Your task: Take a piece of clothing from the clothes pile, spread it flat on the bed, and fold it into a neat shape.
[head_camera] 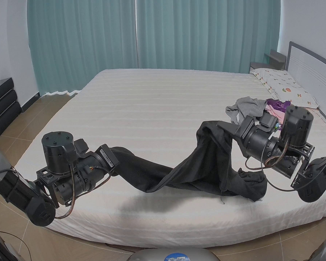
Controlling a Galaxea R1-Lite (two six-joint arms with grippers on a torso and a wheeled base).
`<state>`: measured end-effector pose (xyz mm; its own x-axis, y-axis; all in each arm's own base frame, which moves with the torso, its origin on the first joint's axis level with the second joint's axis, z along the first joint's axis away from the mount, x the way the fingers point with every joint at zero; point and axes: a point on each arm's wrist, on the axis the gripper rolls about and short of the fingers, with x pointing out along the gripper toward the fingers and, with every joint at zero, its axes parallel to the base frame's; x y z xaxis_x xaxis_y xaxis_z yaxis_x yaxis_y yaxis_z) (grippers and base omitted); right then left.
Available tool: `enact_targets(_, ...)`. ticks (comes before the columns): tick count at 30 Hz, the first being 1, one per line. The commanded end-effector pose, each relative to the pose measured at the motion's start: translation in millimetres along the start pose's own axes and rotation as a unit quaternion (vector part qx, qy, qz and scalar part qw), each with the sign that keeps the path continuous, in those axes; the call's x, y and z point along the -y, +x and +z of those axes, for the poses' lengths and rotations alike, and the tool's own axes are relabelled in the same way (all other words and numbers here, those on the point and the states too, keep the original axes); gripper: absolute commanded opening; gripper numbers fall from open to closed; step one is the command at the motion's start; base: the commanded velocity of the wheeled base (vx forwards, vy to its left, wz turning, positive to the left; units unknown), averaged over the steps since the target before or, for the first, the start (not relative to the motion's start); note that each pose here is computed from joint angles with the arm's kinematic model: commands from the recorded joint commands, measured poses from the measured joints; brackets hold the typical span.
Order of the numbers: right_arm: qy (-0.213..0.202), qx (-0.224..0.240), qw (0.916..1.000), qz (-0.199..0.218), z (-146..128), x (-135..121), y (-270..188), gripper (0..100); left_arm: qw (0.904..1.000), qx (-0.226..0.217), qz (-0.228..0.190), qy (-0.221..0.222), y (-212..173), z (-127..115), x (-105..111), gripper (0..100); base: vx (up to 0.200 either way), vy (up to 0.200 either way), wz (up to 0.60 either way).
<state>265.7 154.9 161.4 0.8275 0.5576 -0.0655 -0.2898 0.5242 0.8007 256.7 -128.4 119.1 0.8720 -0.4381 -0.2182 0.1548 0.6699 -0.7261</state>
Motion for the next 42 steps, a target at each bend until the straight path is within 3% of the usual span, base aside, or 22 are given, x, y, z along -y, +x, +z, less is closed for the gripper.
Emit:
enact_targets(1, -0.006, 0.04, 0.998, 0.048, 21.8, -30.4, -29.7, 0, 0.9994, 0.019, -0.03, 0.003, -14.9, 9.2, 15.2, 0, -0.2, 0.0, 0.0)
enact_targets(4, -0.011, 0.053, 0.9964, 0.065, 28.1, -39.6, -41.6, 0, 0.9989, 0.026, -0.039, 0.004, -20.2, 12.4, 19.9, 0, -0.067, 0.0, 0.0)
enact_targets(10, -0.043, 0.121, 0.9839, 0.124, 61.9, -77.4, -84.9, 0, 0.9955, 0.064, -0.062, 0.033, -38.5, 30.6, 35.5, 0, 0.0, 0.0, 0.0)
enact_targets(15, -0.092, 0.164, 0.9744, 0.123, 94.5, -104.2, -96.1, 0, 0.994, 0.077, -0.049, 0.06, -42.3, 57.5, 52.8, 0, 0.0, 0.0, 0.0)
enact_targets(18, -0.1, 0.176, 0.9728, 0.113, 110.7, -109.7, -87.3, 0, 0.9951, 0.071, -0.034, 0.06, -33.9, 74.9, 63.6, 0, 0.0, 0.0, 0.0)
enact_targets(21, -0.105, 0.176, 0.9739, 0.098, 117.2, -107.0, -74.6, 0, 0.9949, 0.076, -0.03, 0.058, -27.1, 85.9, 68.1, 0, 0.0, 0.0, 0.0)
enact_targets(25, -0.136, 0.169, 0.9747, 0.055, 124.0, -84.0, -29.8, 0, 0.9948, 0.085, -0.017, 0.055, 17.0, 101.5, 65.0, 0, 0.0, 0.0, 0.0)
enact_targets(32, -0.161, 0.15, 0.9752, 0.025, 115.7, -50.3, 37.0, 0, 0.996, 0.072, 0.012, 0.051, 79.6, 96.4, 42.5, 0, 0.171, 0.0, 0.0)
enact_targets(42, -0.182, 0.14, 0.973, -0.029, 100.8, 5.5, 105.3, 0, 0.997, 0.04, 0.045, 0.048, 136.1, 75.6, 9.5, 0, 0.2, 0.0, 0.0)
